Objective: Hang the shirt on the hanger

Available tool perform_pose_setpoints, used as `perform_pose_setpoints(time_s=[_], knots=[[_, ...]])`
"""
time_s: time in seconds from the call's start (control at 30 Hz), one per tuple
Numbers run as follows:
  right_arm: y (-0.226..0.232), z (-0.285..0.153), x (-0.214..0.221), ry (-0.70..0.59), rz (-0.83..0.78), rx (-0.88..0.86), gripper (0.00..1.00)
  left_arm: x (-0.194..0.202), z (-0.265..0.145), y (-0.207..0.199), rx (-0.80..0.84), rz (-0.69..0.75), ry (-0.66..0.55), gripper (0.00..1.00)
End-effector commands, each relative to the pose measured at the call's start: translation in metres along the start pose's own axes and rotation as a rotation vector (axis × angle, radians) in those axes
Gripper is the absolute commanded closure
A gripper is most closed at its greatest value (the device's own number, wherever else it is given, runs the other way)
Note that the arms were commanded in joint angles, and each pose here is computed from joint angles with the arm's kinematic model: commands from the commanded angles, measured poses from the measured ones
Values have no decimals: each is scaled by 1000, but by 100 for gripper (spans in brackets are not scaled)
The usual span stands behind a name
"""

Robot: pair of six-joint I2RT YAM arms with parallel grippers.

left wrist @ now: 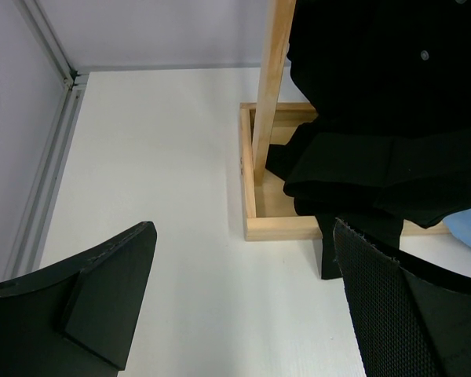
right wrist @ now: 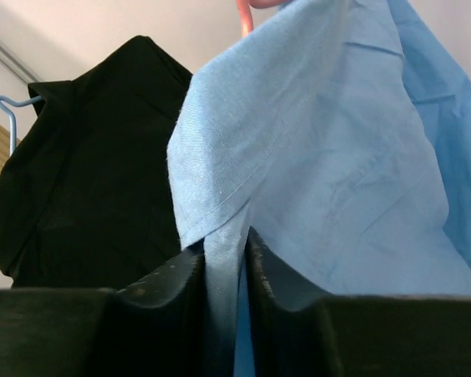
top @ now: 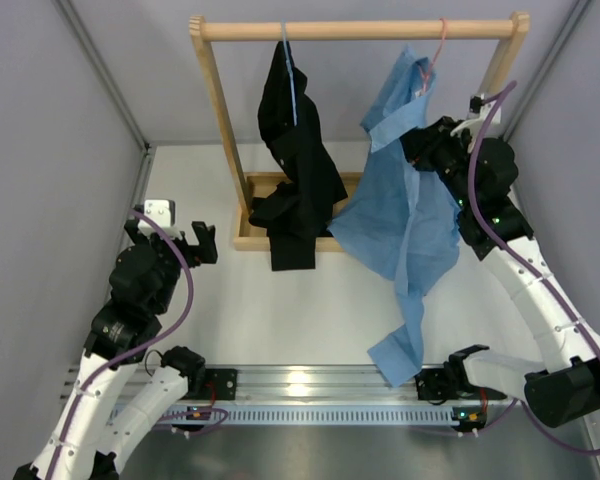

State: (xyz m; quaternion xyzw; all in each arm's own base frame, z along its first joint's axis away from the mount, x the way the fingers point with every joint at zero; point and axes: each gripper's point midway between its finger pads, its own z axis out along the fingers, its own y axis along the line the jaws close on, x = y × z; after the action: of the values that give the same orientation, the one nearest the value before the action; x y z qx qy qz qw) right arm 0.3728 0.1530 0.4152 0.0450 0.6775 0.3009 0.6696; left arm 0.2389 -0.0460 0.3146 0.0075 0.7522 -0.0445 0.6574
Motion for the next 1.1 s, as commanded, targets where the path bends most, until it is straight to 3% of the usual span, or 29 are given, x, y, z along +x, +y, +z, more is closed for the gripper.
perform_pose_setpoints(time_s=[0.0,0.03,0.13,0.2,0.33,0.5,0.63,0.73,0.87,1.07], knots=[[19,-12,-39,-122,-31,-71,76,-10,5,-3,7,-18,-41,2],[19,-13,-39,-123,-33,-70,65,-11,5,-3,7,-17,-43,2],[19,-18,-43,-131,-49,-67,45,-9,6,-2,3,-16,-36,2],[19,-23,-44,-130,-61,-63,38,-8,7,-2,-3,-15,-32,2],[18,-36,-46,-107,-144,-50,1,-6,11,3,-41,-23,-21,2],[2,-74,-36,-32,-283,16,0,-6,16,26,-172,-63,-6,2],[-44,-115,-11,76,-410,203,0,4,23,38,-242,-76,57,2],[-72,-159,-6,60,-420,351,0,14,19,44,-288,-98,99,2],[-89,-210,5,51,-432,409,1,36,5,52,-324,-93,154,2],[-102,-239,28,44,-455,413,0,43,-8,49,-280,-150,108,2]])
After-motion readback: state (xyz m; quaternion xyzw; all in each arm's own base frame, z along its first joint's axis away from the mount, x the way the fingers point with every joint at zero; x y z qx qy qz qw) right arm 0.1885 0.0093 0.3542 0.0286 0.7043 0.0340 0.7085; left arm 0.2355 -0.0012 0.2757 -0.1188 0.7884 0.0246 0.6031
